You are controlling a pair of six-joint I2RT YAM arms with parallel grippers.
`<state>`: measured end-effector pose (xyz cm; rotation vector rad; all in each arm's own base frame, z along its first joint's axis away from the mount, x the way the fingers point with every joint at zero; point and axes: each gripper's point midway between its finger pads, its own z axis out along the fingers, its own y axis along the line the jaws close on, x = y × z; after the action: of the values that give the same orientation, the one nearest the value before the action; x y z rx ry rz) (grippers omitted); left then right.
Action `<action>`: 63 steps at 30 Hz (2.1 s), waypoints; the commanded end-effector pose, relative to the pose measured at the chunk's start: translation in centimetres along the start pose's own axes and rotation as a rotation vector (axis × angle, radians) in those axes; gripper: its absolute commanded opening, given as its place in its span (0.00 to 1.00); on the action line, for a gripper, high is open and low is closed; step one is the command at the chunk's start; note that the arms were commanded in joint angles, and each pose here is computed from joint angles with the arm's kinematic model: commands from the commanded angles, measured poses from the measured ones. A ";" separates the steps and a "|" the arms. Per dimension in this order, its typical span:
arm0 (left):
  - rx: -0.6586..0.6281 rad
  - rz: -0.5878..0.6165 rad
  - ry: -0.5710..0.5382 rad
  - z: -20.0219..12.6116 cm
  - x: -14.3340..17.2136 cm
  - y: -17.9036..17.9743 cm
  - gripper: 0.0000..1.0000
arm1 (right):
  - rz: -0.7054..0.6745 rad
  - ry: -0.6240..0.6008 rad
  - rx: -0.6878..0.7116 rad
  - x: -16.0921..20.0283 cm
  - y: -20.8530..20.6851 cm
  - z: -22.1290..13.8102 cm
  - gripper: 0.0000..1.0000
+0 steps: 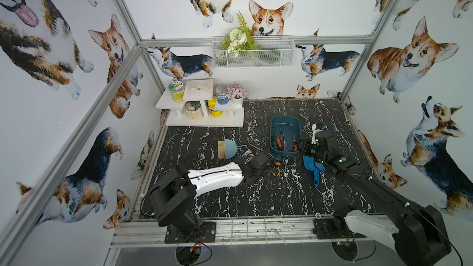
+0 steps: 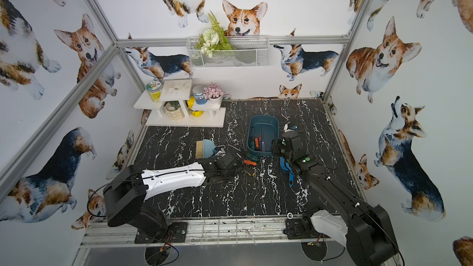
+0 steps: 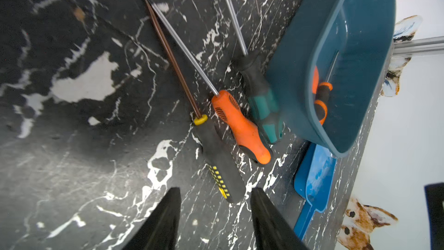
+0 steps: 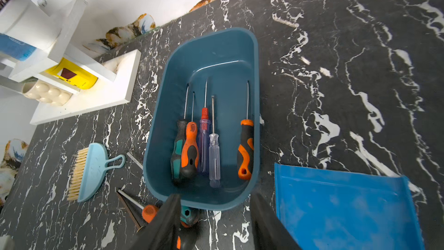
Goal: Put the screwdriver on the desktop into the storage box
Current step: Pick up the screwdriver from the center of the board, then place the screwdriver in the storage box.
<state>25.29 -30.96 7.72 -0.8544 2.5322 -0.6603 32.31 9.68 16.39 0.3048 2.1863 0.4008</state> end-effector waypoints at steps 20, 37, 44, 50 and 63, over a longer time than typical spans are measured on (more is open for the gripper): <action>-0.221 -0.101 0.096 5.6 2.8 1.3 0.40 | 0.012 -0.001 0.022 0.2 -0.6 -0.5 0.52; -0.320 -0.187 -0.010 2.0 0.3 6.0 0.11 | 0.020 -0.025 0.014 -0.5 -0.3 -0.6 0.52; -0.273 -0.032 -0.135 -2.0 -2.4 4.1 0.11 | 0.028 -0.032 0.002 -0.6 -0.1 -0.7 0.52; -0.197 0.286 -0.190 -3.7 -4.4 -2.7 0.12 | 0.037 -0.065 0.000 -1.3 -0.2 -1.5 0.52; -0.101 0.774 -0.070 1.7 -4.6 -15.7 0.14 | 0.078 -0.183 0.054 -2.6 -2.0 -5.1 0.52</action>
<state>36.60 -38.94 16.69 -0.0963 2.5080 -0.3098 29.99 6.98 20.42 0.3926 2.0246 0.3755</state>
